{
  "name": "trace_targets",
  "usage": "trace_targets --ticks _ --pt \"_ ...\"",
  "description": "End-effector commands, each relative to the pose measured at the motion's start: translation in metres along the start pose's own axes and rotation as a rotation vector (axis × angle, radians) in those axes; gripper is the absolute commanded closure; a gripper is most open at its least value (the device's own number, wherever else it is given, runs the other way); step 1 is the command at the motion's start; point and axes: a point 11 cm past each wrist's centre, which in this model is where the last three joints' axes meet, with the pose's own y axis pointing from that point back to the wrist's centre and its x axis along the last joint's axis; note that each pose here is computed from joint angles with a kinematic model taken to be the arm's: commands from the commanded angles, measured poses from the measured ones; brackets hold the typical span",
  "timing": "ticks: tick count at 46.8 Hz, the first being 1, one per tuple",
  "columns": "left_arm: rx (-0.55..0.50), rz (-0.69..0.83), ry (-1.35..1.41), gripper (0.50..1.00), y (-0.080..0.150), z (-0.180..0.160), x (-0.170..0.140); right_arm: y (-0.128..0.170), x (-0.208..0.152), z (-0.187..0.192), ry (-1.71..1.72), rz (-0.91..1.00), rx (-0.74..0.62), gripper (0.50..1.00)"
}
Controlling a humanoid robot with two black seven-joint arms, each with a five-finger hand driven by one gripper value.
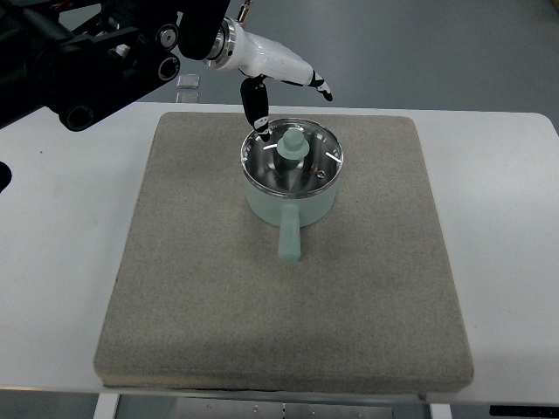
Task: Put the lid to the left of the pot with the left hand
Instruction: 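Lower the left hand over the glass lid's green knob, then close the left hand fingers around the green lid knob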
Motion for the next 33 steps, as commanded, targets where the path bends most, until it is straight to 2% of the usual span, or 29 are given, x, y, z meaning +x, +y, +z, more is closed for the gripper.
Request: trace_targets --ticks 1,24,33 --pt "0.0 0.003 -0.001 0.506 0.0 0.001 0.002 0.0 0.0 0.0 0.001 0.0 0.0 0.579" --pt "-0.017 -0.027 0.013 0.506 -0.02 0.013 -0.01 0.0 0.0 0.0 -0.001 0.0 0.0 0.579" --pt "0.007 -0.068 -0.007 0.514 -0.027 0.009 -0.025 0.0 0.0 0.0 0.001 0.0 0.0 0.579"
